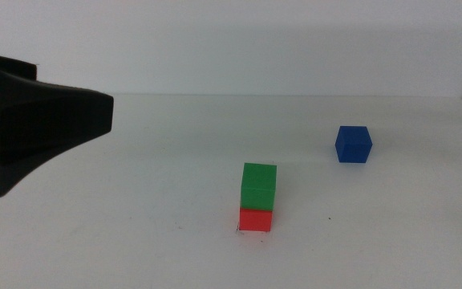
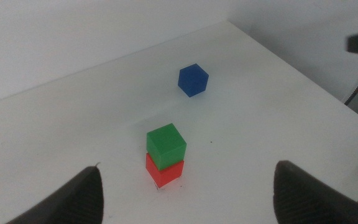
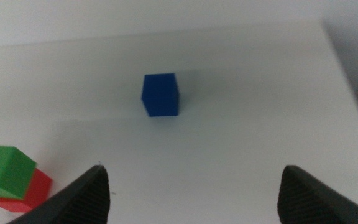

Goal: Stack red cubes first, then green, then blue cubes in a specific spot.

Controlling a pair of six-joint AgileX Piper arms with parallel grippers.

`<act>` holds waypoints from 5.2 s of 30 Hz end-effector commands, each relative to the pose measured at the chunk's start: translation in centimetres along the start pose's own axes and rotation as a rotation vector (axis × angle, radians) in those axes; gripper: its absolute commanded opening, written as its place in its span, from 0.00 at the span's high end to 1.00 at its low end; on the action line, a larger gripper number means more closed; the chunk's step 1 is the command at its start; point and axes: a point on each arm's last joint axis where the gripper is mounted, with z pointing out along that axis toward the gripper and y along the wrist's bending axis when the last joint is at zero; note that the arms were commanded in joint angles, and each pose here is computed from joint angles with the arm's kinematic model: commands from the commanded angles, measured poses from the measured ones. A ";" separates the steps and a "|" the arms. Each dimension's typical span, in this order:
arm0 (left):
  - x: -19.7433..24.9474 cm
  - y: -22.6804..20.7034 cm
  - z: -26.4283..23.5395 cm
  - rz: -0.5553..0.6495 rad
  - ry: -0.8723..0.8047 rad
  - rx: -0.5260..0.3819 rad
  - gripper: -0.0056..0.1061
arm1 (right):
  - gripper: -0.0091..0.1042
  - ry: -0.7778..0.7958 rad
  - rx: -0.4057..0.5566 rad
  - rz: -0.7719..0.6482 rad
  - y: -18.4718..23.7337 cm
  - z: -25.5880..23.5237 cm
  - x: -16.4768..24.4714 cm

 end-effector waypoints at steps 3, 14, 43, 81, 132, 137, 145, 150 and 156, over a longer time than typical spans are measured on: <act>0.0 -0.1 -0.1 0.002 -0.012 0.007 0.11 | 0.10 0.081 -0.039 0.079 0.2 3.9 -3.0; 0.0 -0.1 -0.1 0.002 -0.012 0.007 0.11 | 0.10 0.240 -0.053 0.084 0.2 15.6 -5.5; 0.0 -0.1 -0.1 0.004 -0.012 0.007 0.11 | 0.74 0.609 0.127 -0.041 5.3 37.0 -3.7; -0.1 -0.1 -0.1 0.004 -0.020 0.008 0.11 | 0.82 0.542 0.106 -0.029 26.0 20.1 -1.2; -0.1 -0.1 -0.1 0.004 -0.020 0.008 0.11 | 0.10 -0.164 -0.033 -0.046 1.1 -1.0 -1.9; 1.3 0.6 1.3 -0.004 -0.029 -0.029 0.11 | 0.10 -0.168 -0.029 -0.050 1.0 -0.8 -1.7; 8.6 5.0 4.3 -0.051 -0.285 -0.252 0.11 | 0.10 -0.378 -0.020 -0.063 -0.2 1.0 4.3; 15.2 6.2 3.3 -0.092 -0.326 -0.395 0.11 | 0.10 -0.390 -0.019 -0.064 -1.1 0.6 10.7; 21.6 6.6 3.4 -0.183 -0.397 -0.496 0.11 | 0.10 -0.470 -0.027 -0.068 -1.8 0.6 15.7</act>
